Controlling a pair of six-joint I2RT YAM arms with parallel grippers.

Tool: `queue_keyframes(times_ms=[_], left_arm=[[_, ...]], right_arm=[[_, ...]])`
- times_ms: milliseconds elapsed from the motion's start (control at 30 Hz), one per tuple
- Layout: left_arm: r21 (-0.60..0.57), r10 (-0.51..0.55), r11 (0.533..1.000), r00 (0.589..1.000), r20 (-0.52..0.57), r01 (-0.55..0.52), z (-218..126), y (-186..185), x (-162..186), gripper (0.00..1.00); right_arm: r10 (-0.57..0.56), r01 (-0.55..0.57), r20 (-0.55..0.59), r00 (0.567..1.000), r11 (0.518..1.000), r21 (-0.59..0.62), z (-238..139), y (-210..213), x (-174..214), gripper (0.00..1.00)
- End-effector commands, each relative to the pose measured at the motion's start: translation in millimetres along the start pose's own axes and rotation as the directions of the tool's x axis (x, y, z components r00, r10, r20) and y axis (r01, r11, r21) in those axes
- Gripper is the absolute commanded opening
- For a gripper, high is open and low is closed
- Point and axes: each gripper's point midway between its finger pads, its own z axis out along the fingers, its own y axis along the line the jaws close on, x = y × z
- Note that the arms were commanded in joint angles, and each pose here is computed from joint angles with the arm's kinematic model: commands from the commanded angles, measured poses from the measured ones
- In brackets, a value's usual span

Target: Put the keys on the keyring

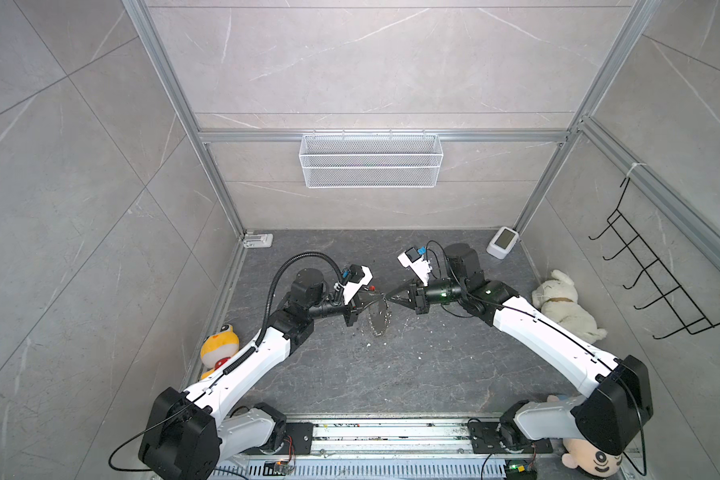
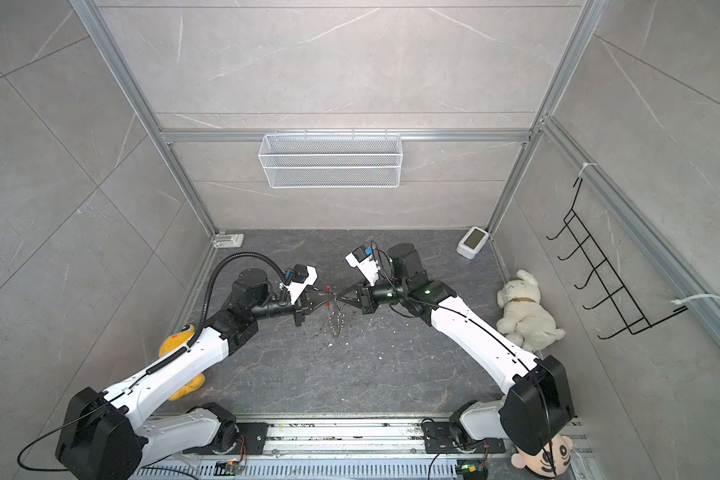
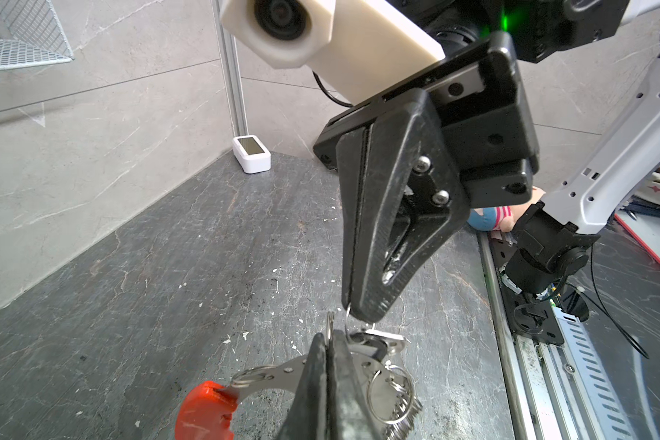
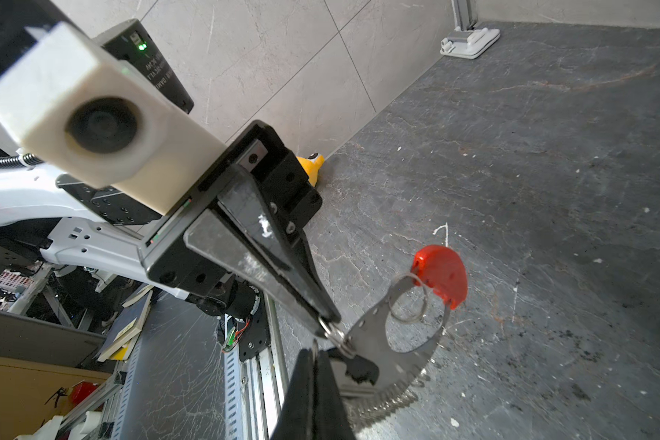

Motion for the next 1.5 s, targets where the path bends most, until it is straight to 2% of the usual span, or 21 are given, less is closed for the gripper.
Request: queue_keyframes(times_ms=[0,233,567,1233,1467], left_arm=[[0.021,0.077,0.997,0.993,0.090,-0.079,-2,-4,-37,0.00],[0.029,0.079,0.996,0.993,0.092,-0.082,-3,-6,-38,0.00],[0.102,0.106,0.988,0.990,0.088,-0.115,-7,-22,-37,0.00],[0.109,0.136,0.982,0.981,0.140,-0.152,-15,-31,-50,0.00],[0.094,0.115,0.987,0.985,0.130,-0.128,-12,-25,-49,0.00]], right_arm=[[-0.042,0.043,0.027,0.999,0.999,-0.014,1,6,-15,0.00],[-0.042,0.041,0.035,0.999,0.999,0.014,2,0,-17,0.00],[-0.003,-0.001,0.052,0.999,0.997,0.071,2,-16,-17,0.00],[0.094,-0.098,0.036,0.995,0.989,0.111,-4,-42,7,0.00],[0.050,-0.057,0.067,0.996,0.994,0.094,-14,-28,-3,0.00]])
